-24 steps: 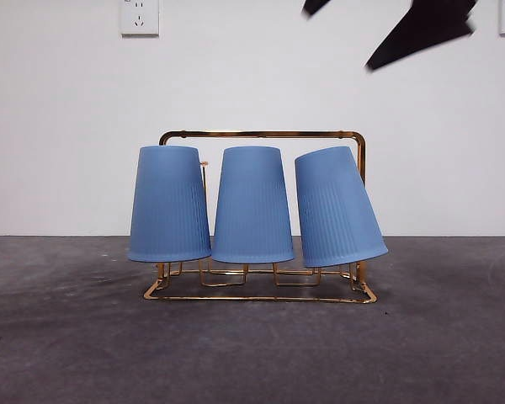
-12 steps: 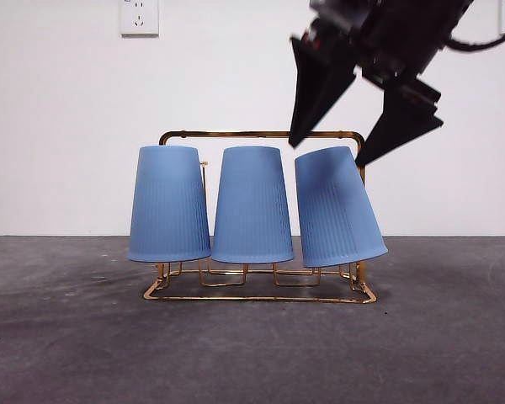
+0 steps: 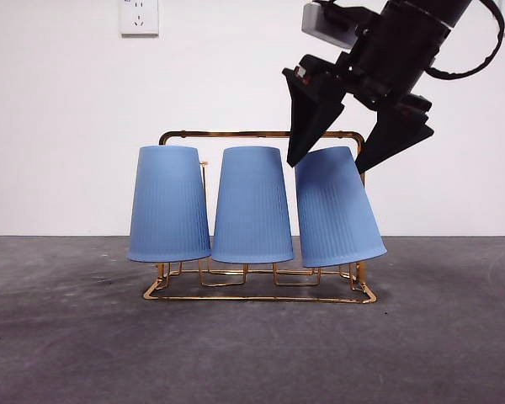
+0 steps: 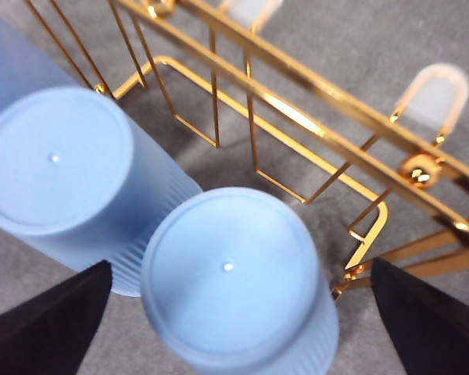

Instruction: The left arm pick up the left cup on cup holder and place it on desk, then the right arm insert the right cup into the first cup, and then the left arm insert the mid cup into the first cup

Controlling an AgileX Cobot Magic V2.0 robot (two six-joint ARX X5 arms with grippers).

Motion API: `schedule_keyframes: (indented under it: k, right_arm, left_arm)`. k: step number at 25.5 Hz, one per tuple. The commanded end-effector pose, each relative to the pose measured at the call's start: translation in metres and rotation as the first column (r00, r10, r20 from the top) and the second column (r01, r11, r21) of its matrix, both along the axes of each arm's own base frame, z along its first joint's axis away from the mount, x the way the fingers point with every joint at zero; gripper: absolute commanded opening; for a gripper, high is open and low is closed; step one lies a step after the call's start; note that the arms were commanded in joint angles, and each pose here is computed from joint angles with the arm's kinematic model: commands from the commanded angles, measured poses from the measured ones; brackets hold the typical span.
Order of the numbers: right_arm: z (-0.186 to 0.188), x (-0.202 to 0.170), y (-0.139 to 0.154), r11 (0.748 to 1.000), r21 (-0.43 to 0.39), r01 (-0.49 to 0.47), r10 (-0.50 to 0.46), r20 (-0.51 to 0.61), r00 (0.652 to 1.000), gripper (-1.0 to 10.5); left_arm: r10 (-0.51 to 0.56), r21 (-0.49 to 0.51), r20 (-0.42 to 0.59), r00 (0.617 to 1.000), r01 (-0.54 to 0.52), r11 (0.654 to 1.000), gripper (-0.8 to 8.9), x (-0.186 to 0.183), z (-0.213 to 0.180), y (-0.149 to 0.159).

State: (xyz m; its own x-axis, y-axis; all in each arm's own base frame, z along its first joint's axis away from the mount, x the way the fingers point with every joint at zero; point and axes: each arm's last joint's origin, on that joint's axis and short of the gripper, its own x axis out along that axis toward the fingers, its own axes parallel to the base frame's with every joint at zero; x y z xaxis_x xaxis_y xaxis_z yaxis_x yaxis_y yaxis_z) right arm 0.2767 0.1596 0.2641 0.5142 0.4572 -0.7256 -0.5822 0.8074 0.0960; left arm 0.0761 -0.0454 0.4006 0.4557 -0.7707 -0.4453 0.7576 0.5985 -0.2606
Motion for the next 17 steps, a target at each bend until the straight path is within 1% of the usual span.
schedule_keyframes:
  k: [1, 3, 6, 8, 17]
  right_arm:
    - [-0.0012, 0.0056, 0.0056, 1.000, -0.008, -0.016, 0.016, 0.015, 1.000, 4.3]
    - [-0.0031, 0.0067, 0.0063, 1.000, -0.010, -0.016, 0.016, 0.011, 1.000, 4.2]
    - [-0.0065, 0.0081, 0.0072, 1.000, -0.015, -0.016, 0.016, 0.002, 1.000, 3.3]
    - [-0.0062, 0.0086, 0.0073, 1.000, -0.015, -0.013, 0.013, 0.009, 1.000, 3.0]
    - [0.0022, 0.0062, 0.0055, 1.000, -0.004, -0.005, 0.005, 0.043, 0.999, 2.9]
  left_arm:
    - [-0.007, -0.003, 0.028, 1.000, 0.007, 1.000, 5.62, -0.0008, 0.0055, -0.0001]
    - [-0.006, -0.003, 0.028, 1.000, 0.006, 1.000, 5.62, -0.0008, 0.0055, -0.0001]
    - [-0.006, -0.004, 0.027, 1.000, 0.006, 1.000, 5.62, -0.0008, 0.0055, -0.0001]
    - [-0.005, -0.004, 0.027, 1.000, 0.006, 1.000, 5.62, -0.0008, 0.0055, -0.0001]
    - [-0.005, -0.004, 0.026, 1.000, 0.005, 1.000, 5.62, -0.0008, 0.0055, -0.0001]
